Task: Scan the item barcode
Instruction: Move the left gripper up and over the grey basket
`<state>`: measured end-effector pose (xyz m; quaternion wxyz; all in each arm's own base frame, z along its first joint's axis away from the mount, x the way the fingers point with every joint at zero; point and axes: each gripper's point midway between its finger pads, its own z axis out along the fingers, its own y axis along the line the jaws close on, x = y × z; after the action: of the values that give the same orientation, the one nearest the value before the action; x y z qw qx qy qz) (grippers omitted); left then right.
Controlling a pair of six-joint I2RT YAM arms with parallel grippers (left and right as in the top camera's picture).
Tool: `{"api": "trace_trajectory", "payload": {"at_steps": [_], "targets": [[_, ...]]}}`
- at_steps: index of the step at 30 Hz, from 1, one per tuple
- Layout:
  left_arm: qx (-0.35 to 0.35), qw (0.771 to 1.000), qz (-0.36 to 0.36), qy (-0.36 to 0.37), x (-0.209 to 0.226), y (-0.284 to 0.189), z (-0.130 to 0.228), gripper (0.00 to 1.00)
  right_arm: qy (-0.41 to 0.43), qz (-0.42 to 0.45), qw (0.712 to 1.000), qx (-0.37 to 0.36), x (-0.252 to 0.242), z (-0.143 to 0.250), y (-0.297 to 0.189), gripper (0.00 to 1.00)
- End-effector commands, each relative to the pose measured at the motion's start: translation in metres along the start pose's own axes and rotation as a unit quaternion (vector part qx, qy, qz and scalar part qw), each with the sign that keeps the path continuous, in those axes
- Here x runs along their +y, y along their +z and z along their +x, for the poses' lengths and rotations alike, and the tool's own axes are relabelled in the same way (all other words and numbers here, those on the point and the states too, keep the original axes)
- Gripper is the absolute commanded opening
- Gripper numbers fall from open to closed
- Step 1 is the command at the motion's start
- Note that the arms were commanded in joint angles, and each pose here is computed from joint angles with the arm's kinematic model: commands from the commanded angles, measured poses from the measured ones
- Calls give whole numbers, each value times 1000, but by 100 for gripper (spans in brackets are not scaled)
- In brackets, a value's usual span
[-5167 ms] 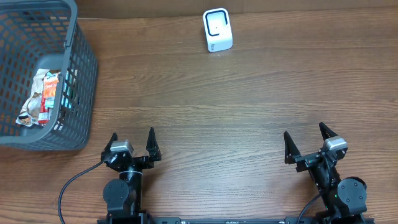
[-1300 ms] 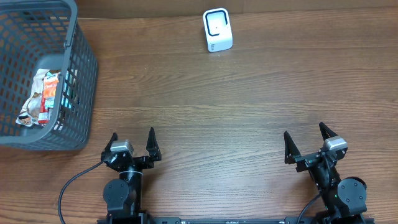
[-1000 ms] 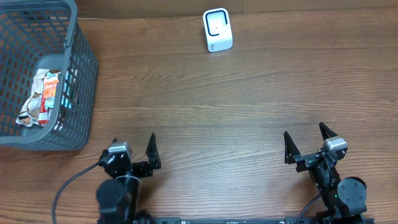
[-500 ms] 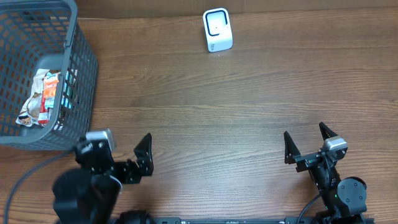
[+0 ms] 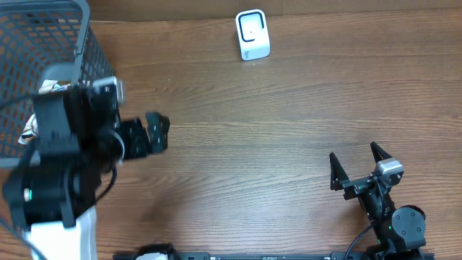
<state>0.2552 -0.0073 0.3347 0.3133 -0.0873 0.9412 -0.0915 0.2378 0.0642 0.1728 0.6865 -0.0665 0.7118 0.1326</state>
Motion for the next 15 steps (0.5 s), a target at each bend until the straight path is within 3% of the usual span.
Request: {"api": "trace_trajectory", "payload": {"at_steps": [1, 15], "targets": [[3, 1000, 8, 1, -5, 7, -11, 100, 2, 2, 1000, -1, -1, 2, 0, 100], [-60, 996, -5, 66, -2, 32, -63, 100, 2, 2, 1000, -1, -1, 2, 0, 100]]}}
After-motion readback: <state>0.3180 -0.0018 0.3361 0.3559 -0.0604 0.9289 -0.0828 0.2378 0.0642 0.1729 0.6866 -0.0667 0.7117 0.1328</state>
